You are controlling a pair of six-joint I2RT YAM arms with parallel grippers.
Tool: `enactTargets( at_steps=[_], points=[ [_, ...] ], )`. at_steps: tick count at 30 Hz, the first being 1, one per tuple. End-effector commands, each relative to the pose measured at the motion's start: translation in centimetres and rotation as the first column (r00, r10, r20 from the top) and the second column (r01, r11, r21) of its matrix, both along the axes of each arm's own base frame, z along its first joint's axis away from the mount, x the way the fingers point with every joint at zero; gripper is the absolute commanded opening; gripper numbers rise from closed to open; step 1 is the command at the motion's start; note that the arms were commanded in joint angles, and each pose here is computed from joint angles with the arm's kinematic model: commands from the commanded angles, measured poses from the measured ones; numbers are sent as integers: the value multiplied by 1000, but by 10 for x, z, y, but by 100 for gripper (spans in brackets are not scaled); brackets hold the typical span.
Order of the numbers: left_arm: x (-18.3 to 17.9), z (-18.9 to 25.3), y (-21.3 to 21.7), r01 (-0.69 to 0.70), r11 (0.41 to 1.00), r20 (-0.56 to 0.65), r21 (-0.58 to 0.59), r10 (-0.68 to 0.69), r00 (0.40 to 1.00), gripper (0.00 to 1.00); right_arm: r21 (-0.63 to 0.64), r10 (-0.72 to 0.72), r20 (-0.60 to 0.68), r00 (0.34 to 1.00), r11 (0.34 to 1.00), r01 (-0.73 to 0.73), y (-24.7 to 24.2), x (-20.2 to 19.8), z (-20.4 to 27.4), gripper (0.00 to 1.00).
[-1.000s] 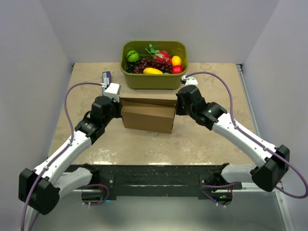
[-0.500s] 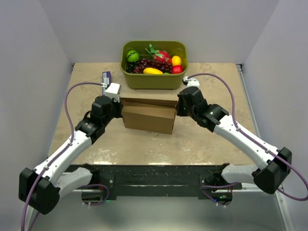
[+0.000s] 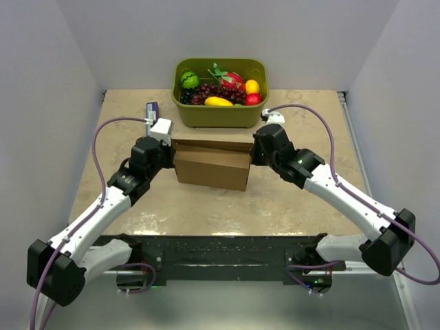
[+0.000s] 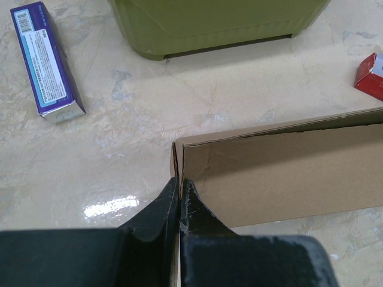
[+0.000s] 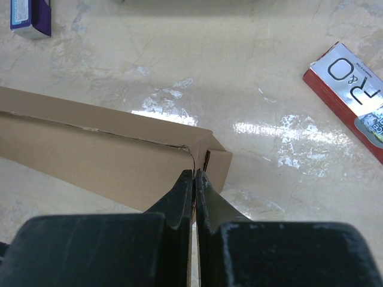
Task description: Fold the paper box
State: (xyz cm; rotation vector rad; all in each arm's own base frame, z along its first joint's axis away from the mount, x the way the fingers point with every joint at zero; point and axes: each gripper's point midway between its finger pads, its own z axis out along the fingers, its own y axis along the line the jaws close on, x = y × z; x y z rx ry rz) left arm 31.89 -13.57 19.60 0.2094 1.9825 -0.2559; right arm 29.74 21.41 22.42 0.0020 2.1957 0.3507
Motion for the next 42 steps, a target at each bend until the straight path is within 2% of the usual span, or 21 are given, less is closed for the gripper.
enactTargets(
  at_steps=[1, 6, 19, 28, 42],
  points=[
    [-19, -38, -5, 62, 997, -137, 45, -55, 989, 0, 79, 30, 12, 999, 996, -30, 23, 0, 1, 0],
    [-19, -38, -5, 60, 997, -137, 45, -53, 989, 0, 84, 23, 8, 1000, 996, -24, 22, -2, -3, 0],
    [-19, -38, -4, 58, 997, -138, 48, -51, 989, 0, -88, -53, -85, 995, 995, 45, -20, -25, -57, 0],
    [-20, -37, -3, 58, 997, -133, 52, -50, 990, 0, -219, -100, -113, 989, 973, 74, -46, -34, -74, 0],
    [-19, -36, -1, 49, 997, -131, 58, -41, 991, 0, -366, -109, -165, 980, 930, 41, -55, -50, -94, 0]
  ],
)
